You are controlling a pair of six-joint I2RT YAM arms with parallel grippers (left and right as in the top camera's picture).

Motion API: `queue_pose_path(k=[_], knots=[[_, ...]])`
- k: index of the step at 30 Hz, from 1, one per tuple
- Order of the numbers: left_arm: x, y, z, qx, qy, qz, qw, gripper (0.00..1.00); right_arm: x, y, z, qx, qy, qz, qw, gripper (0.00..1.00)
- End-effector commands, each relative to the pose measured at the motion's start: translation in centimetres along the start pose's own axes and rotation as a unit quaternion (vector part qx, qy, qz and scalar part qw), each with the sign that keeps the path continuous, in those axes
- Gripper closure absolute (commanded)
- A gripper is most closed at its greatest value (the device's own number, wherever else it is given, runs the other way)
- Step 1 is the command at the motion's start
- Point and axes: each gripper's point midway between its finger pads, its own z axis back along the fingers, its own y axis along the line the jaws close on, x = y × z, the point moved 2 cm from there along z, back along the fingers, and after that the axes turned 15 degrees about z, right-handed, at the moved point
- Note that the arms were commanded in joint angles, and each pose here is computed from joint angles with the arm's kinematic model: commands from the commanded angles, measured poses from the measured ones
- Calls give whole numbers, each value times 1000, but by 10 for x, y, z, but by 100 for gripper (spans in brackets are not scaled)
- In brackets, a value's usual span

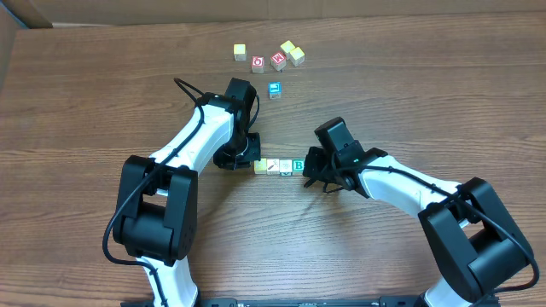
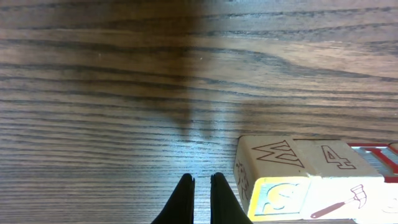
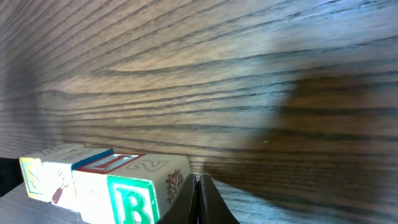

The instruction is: Flip 4 blocks

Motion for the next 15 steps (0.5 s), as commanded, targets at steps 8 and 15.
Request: queue_pose_path(k=[8, 15], knots=[[-2, -1, -11, 2, 11, -3, 1000, 96, -5, -1, -3, -1, 5, -1, 1000, 96], [-3, -6, -11, -12, 15, -4, 1000, 96, -5, -1, -3, -1, 5, -1, 1000, 96]])
